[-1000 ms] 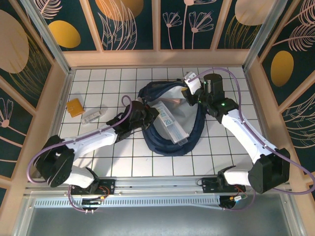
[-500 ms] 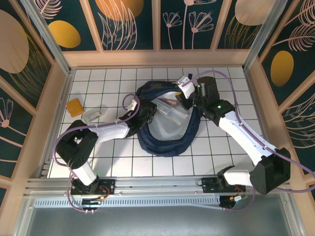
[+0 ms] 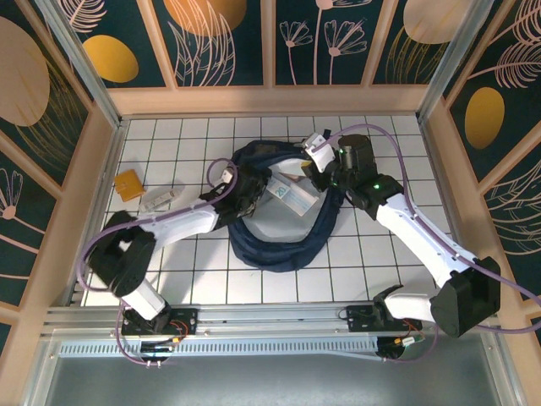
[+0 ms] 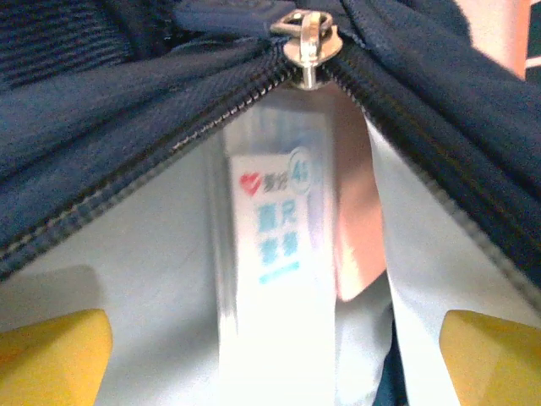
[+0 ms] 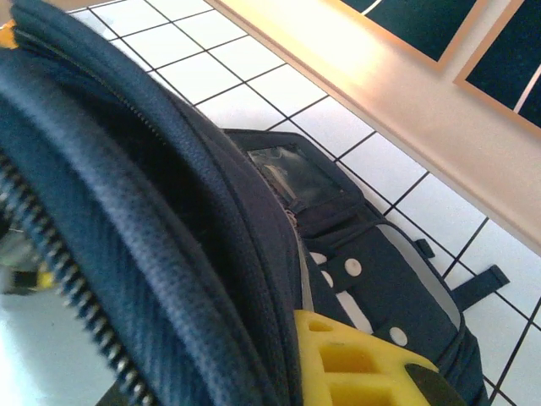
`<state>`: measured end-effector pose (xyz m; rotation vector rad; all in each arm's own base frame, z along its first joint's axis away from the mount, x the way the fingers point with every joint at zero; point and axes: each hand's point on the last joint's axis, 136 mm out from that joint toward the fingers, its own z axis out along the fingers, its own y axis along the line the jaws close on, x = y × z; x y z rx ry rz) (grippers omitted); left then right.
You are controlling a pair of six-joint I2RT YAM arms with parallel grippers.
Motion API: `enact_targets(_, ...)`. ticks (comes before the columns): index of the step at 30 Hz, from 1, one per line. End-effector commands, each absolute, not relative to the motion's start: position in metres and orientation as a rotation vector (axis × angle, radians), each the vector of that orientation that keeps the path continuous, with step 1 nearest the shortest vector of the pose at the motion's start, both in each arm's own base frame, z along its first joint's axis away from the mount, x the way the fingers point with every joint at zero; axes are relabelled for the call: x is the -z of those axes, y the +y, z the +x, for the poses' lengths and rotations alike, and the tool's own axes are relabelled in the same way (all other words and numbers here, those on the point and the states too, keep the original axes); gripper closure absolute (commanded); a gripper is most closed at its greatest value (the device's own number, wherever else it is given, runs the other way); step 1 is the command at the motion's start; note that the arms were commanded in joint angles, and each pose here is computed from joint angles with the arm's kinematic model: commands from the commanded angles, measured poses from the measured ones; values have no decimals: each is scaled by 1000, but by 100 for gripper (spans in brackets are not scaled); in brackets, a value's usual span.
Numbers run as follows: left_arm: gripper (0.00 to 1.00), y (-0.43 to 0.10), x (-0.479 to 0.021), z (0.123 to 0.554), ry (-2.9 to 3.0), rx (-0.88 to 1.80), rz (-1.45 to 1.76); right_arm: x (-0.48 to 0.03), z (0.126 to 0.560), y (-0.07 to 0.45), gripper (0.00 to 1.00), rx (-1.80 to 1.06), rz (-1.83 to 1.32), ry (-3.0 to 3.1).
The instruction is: Pack the student bag
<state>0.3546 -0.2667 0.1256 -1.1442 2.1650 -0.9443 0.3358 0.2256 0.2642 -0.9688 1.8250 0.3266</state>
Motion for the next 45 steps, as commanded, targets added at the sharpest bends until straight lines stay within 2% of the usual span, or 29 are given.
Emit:
enact_targets(1, 2, -222, -115, 306, 2323, 793, -1007, -319, 338, 216, 100, -300, -911, 1667)
enact_targets(5, 8, -192, -164, 291, 2248, 883, -723, -311, 336, 208, 100, -284, -931, 1671)
enact_targets(9, 11, -168, -224, 289, 2106, 784, -362, -312, 326, 214, 100, -304, -999, 1620)
enact_targets(13, 14, -167, -238, 305, 2134, 613, -55, -302, 330, 207, 100, -245, -1001, 1635)
enact_targets(16, 15, -167, -233, 324, 2213, 581, -28, -299, 330, 209, 100, -247, -1025, 1638)
enact_targets(19, 11, -202, -244, 321, 2137, 829, 83, -299, 331, 213, 100, -266, -1032, 1639)
enact_targets(22, 19, -240, -246, 297, 2012, 1267, 87, -297, 338, 212, 100, -243, -1020, 1663)
enact_targets(24, 22, -248, -246, 285, 1954, 1417, 74, -296, 345, 206, 100, -192, -1015, 1679)
enact_targets(26, 20, -244, -243, 282, 1952, 1368, 100, -291, 351, 196, 100, -133, -1033, 1688)
enact_targets(30, 12, -222, -252, 288, 1909, 1044, 258, -287, 353, 177, 100, -151, -1090, 1632)
enact_targets(32, 14, -197, -241, 307, 1956, 893, 170, -283, 343, 178, 100, -204, -1196, 1558)
enact_targets(34, 16, -180, -237, 322, 1954, 1010, 92, -267, 328, 184, 100, -200, -1366, 1470)
enact_targets(36, 17, -182, -247, 330, 1910, 1144, 144, -255, 320, 185, 100, -156, -1481, 1412)
enact_targets(39, 15, -192, -248, 349, 1979, 1123, 247, -239, 316, 175, 100, -2, -1601, 1359)
enact_targets(41, 18, -199, -241, 359, 2018, 1113, 326, -233, 321, 162, 100, 124, -1626, 1343)
enact_targets(44, 21, -212, -228, 352, 1961, 1040, 578, -220, 329, 138, 100, 334, -1676, 1308)
enact_targets(45, 18, -217, -223, 346, 1912, 951, 694, -214, 329, 132, 100, 371, -1691, 1305)
